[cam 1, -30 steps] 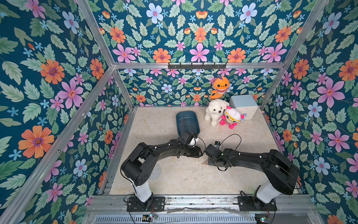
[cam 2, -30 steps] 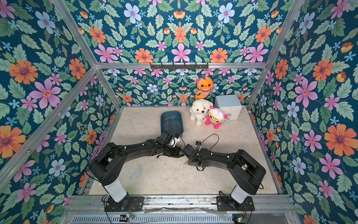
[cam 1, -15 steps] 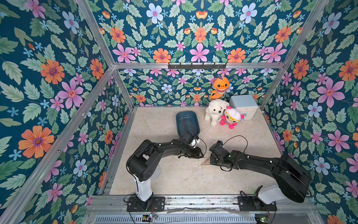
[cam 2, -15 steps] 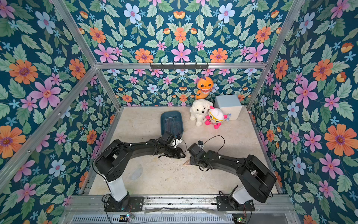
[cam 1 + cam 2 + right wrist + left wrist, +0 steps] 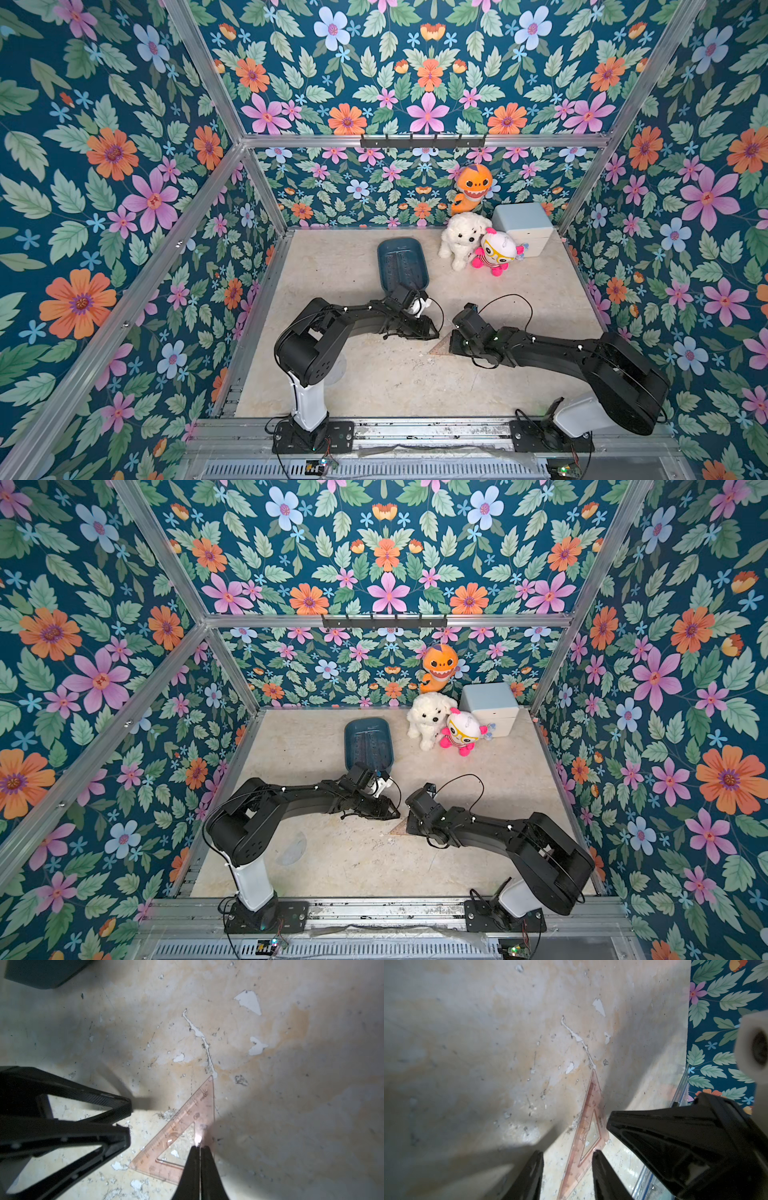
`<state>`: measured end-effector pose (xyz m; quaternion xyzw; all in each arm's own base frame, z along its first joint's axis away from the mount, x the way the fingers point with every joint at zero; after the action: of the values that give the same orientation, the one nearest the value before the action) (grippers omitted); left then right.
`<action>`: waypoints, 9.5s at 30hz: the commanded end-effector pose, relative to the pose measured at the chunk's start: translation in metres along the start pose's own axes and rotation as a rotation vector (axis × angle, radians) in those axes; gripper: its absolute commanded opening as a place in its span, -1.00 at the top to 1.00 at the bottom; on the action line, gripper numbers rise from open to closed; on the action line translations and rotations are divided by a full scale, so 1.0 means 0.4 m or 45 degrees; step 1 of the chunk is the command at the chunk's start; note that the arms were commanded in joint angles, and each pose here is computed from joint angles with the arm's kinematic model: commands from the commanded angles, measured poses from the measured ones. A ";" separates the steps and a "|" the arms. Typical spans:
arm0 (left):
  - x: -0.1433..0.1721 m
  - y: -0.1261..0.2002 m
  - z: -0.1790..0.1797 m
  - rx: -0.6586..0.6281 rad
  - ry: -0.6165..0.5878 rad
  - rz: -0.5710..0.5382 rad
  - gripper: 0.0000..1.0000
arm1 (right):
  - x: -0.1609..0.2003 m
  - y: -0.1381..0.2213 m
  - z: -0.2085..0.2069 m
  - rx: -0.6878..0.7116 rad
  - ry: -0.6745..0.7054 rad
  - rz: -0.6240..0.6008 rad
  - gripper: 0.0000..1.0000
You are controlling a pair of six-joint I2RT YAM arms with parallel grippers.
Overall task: Put the scattered rulers into the storage box
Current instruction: Pick up the ruler from the center of the board.
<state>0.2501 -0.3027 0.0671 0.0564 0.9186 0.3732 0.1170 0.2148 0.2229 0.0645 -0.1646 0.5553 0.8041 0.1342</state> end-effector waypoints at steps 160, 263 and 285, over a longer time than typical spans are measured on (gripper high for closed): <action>0.161 0.037 0.144 -0.134 0.332 0.211 -0.04 | 0.025 -0.069 -0.004 -0.243 -0.063 -0.006 0.88; 0.043 -0.101 0.120 -0.120 0.292 0.052 0.39 | 0.109 -0.041 -0.072 -0.281 -0.113 0.009 0.86; 0.008 -0.041 0.010 0.032 0.195 0.004 1.00 | 0.031 0.099 -0.058 -0.342 -0.117 -0.143 0.52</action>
<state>0.2540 -0.3225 0.0547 0.0262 0.9397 0.3330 0.0734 0.1943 0.2002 0.0820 -0.1795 0.4054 0.8776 0.1823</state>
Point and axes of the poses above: each gripper's point midway between its finger pads, its own y axis back along the fingers, its own z axis along the line the jaws close on, x = y × z, the point moved 5 cm from there along y, back along the fingers, and after that the axes turned 7 degrees about y, right-handed, at the moved point
